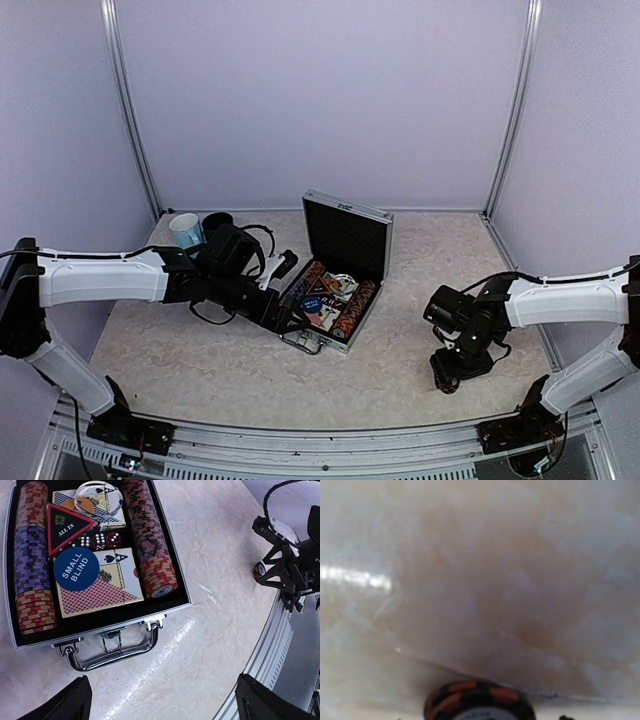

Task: Pack up texas hold em set
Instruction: Pick up the pile of poker chips from the pile of poker chips, then pass from the right arm to the left

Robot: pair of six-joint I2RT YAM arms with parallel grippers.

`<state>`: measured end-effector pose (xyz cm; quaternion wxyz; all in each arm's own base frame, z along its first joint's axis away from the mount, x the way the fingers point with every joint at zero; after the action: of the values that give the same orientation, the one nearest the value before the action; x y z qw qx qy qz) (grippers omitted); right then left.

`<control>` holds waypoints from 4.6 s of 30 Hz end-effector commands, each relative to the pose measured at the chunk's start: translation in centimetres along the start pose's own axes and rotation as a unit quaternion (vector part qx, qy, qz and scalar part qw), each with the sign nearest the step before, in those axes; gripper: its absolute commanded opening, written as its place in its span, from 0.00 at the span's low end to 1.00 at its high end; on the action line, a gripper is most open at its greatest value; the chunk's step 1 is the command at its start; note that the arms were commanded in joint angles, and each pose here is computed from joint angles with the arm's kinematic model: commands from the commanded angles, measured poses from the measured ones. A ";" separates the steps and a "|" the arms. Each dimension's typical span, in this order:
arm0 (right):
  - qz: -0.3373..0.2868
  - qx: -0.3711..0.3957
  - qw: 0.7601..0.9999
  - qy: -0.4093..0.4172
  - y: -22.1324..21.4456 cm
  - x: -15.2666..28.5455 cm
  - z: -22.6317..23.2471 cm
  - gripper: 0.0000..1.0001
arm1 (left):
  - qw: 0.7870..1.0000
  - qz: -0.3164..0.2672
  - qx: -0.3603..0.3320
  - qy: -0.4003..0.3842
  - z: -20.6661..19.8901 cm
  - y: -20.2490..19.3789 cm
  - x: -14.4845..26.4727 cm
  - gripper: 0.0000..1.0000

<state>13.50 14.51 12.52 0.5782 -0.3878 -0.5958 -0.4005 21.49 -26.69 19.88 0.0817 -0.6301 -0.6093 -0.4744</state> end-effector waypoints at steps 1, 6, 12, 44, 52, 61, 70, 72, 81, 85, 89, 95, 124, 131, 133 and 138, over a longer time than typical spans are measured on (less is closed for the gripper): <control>0.004 -0.002 1.000 0.009 -0.2 -0.6 -0.1 0.68 | 1.000 -0.009 -0.007 -0.014 -0.6 0.8 -0.2 0.99; 0.013 0.004 1.000 0.005 -0.1 -1.6 0.0 0.64 | 1.000 -0.009 -0.008 -0.014 -0.7 0.9 -0.2 0.99; 0.018 0.007 0.999 0.029 -0.3 -1.8 0.3 0.58 | 1.000 -0.006 -0.008 -0.013 -0.6 0.7 -0.3 0.99; 0.009 0.011 1.000 0.023 -0.7 -1.6 0.9 0.39 | 1.000 -0.009 -0.007 -0.013 -0.7 0.6 -0.3 0.99; -0.020 0.017 1.000 0.004 -0.6 -0.5 0.5 0.32 | 1.000 -0.011 -0.006 -0.013 -0.7 0.8 -0.3 0.99; -0.047 0.039 0.998 0.004 1.0 0.8 1.2 0.31 | 1.000 -0.015 -0.002 -0.014 -0.9 1.3 -0.3 0.99; -0.094 0.099 0.990 0.015 3.6 2.8 3.8 0.30 | 0.997 -0.004 0.032 -0.065 -1.0 1.8 -1.0 0.99; -0.101 0.114 0.988 0.019 4.3 3.2 4.6 0.30 | 0.996 0.004 0.045 -0.083 -1.0 1.9 -1.4 0.99; -0.118 0.176 0.977 0.031 7.0 4.4 8.0 0.29 | 0.970 0.047 0.130 -0.200 -1.2 1.8 -4.2 0.98; -0.120 0.204 0.971 0.031 8.2 5.3 9.6 0.29 | 0.960 0.064 0.171 -0.213 -0.7 1.5 -5.3 0.96; -0.126 0.228 0.964 0.048 8.9 6.1 11.0 0.29 | 0.950 0.080 0.206 -0.220 -0.1 0.9 -6.2 0.92; -0.137 0.263 0.953 0.071 9.3 6.9 13.1 0.29 | 0.937 0.085 0.250 -0.227 0.5 -0.5 -6.0 0.89; -0.144 0.340 0.921 0.124 9.7 7.3 18.7 0.30 | 0.892 0.105 0.314 -0.306 1.4 -3.1 -7.3 0.70; -0.146 0.342 0.920 0.125 9.8 7.4 18.8 0.30 | 0.889 0.122 0.309 -0.316 0.7 -3.4 -7.8 0.64; -0.144 0.342 0.920 0.124 9.8 7.4 18.8 0.30 | 0.888 0.131 0.305 -0.319 0.4 -3.6 -8.1 0.62; -0.145 0.343 0.920 0.124 9.8 7.5 18.8 0.30 | 0.880 0.145 0.306 -0.332 0.0 -4.1 -8.7 0.57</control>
<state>15.44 34.94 19.39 0.6786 -0.0389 -0.6719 -0.2943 19.97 -31.00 11.78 0.1500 -0.7599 -0.6320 -0.0233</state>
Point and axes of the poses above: each gripper's point midway between its finger pads, its own x axis back along the fingers, its own z axis along the line the jaws close on, y = z × x, the point moved 10 cm from there along x, back along the fingers, and after that the axes turned 11 degrees about x, right-handed, at the moved point
